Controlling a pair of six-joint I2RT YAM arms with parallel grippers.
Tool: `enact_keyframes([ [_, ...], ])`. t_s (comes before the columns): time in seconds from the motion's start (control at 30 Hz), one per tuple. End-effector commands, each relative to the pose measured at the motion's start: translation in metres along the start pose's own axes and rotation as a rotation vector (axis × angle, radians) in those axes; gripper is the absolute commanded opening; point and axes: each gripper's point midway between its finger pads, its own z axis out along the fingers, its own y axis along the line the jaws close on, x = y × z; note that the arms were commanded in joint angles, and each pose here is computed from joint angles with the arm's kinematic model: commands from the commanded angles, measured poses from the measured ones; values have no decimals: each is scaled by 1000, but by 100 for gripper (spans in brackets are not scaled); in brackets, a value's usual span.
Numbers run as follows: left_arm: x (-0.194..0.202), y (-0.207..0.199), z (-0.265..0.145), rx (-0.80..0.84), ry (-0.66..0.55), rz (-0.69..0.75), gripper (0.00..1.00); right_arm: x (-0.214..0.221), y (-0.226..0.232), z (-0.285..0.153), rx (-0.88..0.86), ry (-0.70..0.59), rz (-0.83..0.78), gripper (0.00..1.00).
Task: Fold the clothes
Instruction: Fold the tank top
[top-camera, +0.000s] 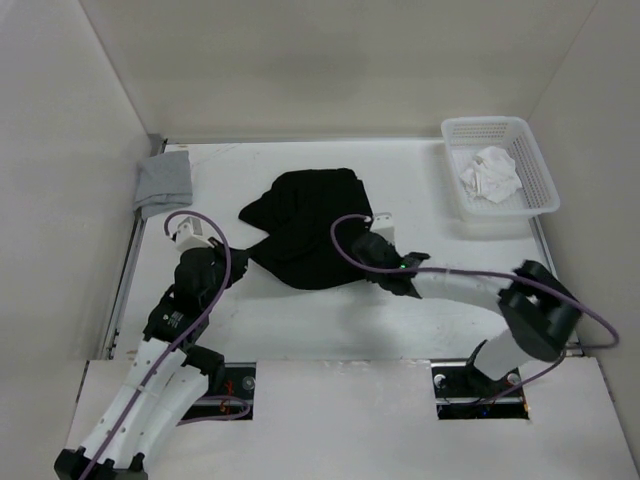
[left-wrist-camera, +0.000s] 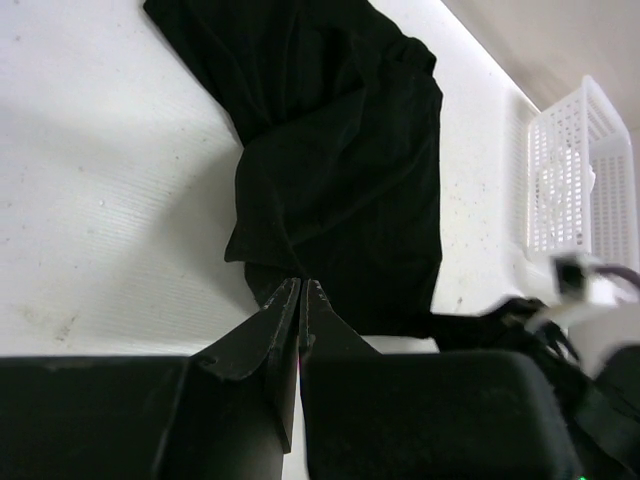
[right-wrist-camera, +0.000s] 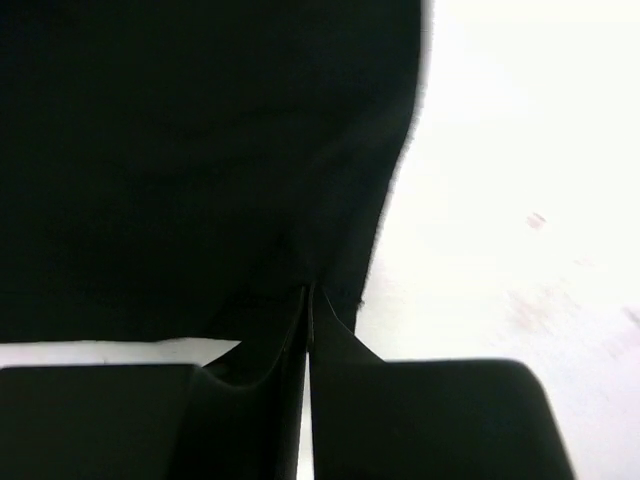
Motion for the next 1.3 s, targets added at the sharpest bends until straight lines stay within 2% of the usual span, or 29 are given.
enact_keyframes([
  [0.0, -27, -20, -5, 60, -72, -1, 1, -36, -35, -44, -41, -154, 270, 5],
  [0.17, -41, -18, -10, 50, -111, -22, 1, -3, -70, -63, -76, -145, 471, 7],
  [0.33, -26, -8, -9, 39, -67, -44, 1, 34, -62, -82, -191, -70, 592, 13],
  [0.4, -23, -5, -10, 37, -60, -48, 1, 38, -63, -86, -176, -62, 590, 20],
  [0.47, -20, -1, -13, 30, -56, -49, 1, 34, -64, -90, -158, -86, 568, 35],
  [0.53, -19, 0, -15, 29, -57, -49, 1, 34, -64, -89, -151, -84, 557, 38],
  [0.67, -19, 1, -16, 31, -59, -50, 1, 42, -49, -74, -128, -9, 514, 38],
  [0.77, -16, -2, -14, 44, -48, -51, 1, 39, -39, -59, -118, 1, 513, 39],
  [0.87, -11, -2, -12, 50, -33, -50, 1, 33, -24, -48, -161, 0, 556, 42],
  [1.07, -8, 2, -13, 46, -32, -43, 1, 46, -18, -29, -176, 54, 626, 39],
  [1.17, -10, 2, -13, 50, -38, -42, 1, 50, -15, -20, -176, 72, 644, 33],
  [1.27, -11, -1, -14, 58, -42, -42, 1, 49, -22, -18, -146, 75, 653, 23],
])
